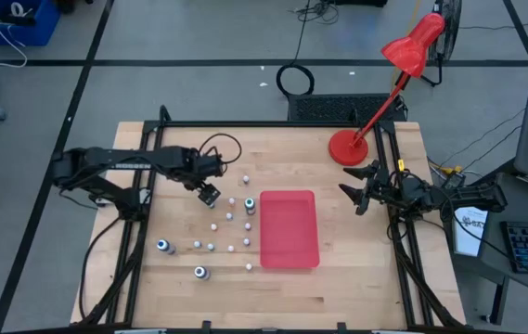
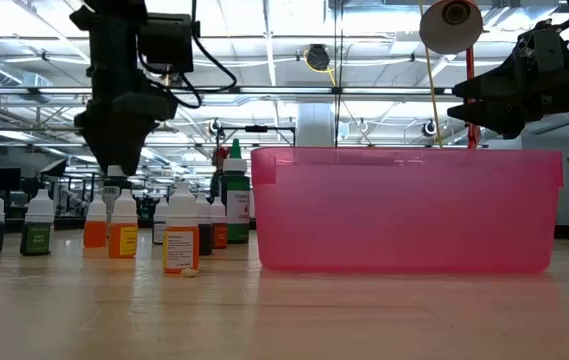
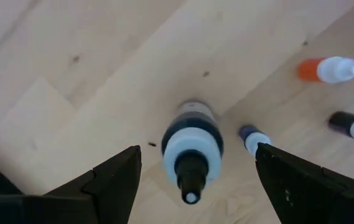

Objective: Pick & Place food coloring
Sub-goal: Put the big black food coloring bottle into the red bin

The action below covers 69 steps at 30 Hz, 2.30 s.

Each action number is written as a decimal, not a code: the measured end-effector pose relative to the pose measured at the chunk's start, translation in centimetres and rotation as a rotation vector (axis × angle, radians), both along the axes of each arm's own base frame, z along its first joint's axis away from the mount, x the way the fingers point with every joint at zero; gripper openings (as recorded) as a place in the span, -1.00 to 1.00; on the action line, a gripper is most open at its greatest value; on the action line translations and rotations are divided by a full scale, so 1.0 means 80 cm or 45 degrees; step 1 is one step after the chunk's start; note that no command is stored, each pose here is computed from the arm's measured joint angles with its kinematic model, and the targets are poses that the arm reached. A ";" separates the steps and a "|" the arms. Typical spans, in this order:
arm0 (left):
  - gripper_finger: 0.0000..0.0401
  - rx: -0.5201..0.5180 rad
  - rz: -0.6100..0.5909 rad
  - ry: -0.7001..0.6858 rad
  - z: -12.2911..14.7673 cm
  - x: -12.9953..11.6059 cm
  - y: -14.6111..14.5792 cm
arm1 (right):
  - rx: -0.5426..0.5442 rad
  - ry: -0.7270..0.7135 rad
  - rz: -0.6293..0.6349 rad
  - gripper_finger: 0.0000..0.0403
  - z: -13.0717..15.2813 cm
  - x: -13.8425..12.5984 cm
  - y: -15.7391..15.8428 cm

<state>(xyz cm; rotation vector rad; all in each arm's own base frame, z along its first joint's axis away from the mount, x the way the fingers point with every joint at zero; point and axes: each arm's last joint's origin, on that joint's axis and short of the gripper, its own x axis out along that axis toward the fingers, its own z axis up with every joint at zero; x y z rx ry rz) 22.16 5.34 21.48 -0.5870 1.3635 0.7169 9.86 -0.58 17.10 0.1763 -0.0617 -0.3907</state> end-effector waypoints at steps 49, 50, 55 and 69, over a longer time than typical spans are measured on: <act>-0.28 0.158 -0.028 -0.214 0.036 0.012 0.003 | 0.000 0.000 0.000 0.38 0.000 0.000 0.000; -0.28 0.165 -0.050 -0.271 0.052 0.017 0.002 | 0.000 -0.001 0.000 0.38 0.000 0.000 0.000; -0.28 0.159 -0.309 -0.636 0.149 0.041 -0.008 | 0.000 0.000 0.000 0.38 0.000 0.000 0.000; -0.28 0.189 -1.191 -0.725 0.207 0.198 -0.081 | 0.000 -0.001 0.000 0.38 0.000 0.000 0.000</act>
